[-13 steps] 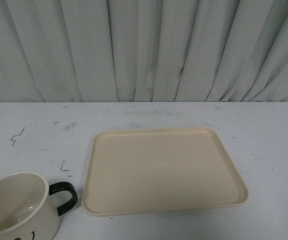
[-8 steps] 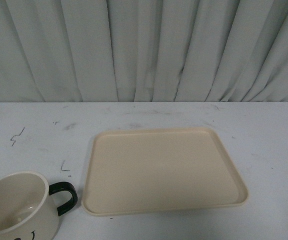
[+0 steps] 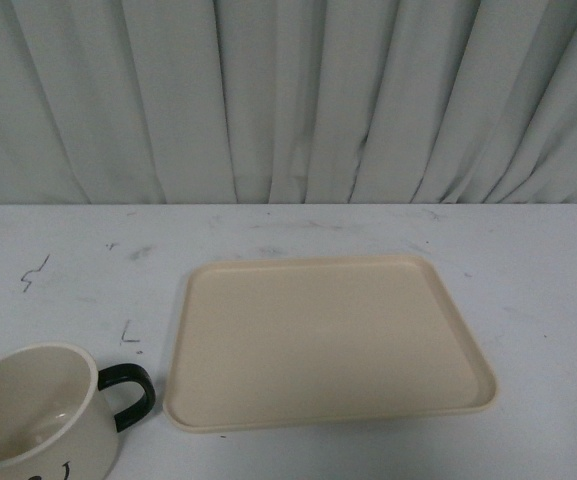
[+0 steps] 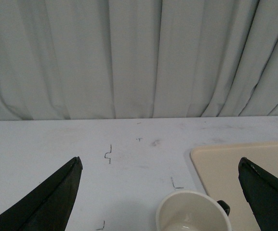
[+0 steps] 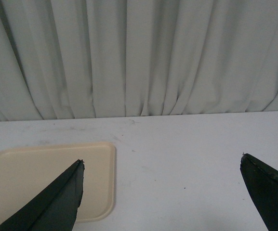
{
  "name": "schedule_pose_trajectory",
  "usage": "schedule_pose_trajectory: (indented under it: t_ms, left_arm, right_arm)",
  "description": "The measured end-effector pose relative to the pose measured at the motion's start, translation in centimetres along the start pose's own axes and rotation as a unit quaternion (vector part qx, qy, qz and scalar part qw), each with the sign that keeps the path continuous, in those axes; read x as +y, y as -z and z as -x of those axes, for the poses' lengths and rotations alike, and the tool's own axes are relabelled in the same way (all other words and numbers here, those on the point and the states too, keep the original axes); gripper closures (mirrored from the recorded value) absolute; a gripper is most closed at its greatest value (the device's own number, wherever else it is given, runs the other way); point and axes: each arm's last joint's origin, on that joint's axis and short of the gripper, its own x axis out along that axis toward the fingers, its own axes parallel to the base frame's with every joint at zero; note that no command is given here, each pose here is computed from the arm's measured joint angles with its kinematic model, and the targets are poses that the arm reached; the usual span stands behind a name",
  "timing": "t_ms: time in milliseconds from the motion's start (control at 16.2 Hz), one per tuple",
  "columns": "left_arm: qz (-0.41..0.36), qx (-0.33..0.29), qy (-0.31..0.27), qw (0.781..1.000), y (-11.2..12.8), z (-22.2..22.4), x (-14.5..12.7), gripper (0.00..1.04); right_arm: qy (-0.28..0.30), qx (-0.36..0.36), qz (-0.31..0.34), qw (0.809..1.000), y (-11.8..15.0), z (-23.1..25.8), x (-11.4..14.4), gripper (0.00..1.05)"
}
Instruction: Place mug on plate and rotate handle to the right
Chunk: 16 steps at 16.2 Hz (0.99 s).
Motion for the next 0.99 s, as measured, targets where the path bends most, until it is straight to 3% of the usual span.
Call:
schedule_pose_trajectory:
  t_ms: [987]
  left_arm:
    - [0.000, 0.000, 0.000, 1.000, 0.00, 0.00, 0.00, 0.07]
  right_arm:
    - [0.000, 0.000, 0.000, 1.000, 0.00, 0.00, 0.00, 0.06]
